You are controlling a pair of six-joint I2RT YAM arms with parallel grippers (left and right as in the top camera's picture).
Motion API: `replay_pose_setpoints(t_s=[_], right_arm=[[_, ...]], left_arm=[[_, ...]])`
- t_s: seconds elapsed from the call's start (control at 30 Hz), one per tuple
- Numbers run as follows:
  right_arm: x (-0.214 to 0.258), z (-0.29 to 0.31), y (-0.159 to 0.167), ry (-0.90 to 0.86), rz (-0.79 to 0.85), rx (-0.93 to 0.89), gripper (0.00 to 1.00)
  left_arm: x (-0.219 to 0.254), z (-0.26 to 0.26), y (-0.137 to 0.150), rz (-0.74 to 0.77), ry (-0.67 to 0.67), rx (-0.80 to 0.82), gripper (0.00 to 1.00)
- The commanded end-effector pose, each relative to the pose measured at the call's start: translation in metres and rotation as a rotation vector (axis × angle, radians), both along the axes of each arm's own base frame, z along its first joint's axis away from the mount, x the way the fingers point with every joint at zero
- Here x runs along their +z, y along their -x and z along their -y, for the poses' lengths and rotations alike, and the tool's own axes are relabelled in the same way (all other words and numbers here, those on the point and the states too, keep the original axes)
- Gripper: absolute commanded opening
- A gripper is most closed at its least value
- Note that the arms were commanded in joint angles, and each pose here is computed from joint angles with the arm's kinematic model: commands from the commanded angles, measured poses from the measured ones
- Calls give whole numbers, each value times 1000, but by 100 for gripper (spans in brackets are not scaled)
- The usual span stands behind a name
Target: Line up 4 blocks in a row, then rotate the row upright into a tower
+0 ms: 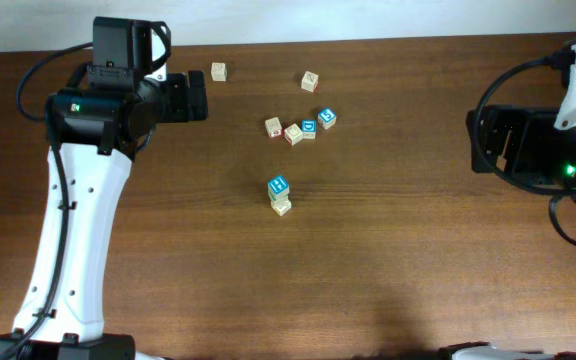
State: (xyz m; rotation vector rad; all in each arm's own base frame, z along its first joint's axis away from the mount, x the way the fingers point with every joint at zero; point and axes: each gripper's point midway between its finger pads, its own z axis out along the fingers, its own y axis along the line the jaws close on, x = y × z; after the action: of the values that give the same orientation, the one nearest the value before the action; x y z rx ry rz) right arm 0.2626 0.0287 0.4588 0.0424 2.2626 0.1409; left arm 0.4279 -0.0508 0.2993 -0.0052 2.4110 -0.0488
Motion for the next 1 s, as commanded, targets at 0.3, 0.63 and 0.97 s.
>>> replay_pose_setpoints(t_s=[0.3,0.63,0.97], right_arm=[[5,22,-30,99,349,-6,98],[-148,23,7,123,784,33,98],[-277,18,17,110,728,51,98]], left_arm=[[4,-3,0,11,-13,7,99],[4,-3,0,11,-13,7,99],[4,-3,0,11,-13,7,100]])
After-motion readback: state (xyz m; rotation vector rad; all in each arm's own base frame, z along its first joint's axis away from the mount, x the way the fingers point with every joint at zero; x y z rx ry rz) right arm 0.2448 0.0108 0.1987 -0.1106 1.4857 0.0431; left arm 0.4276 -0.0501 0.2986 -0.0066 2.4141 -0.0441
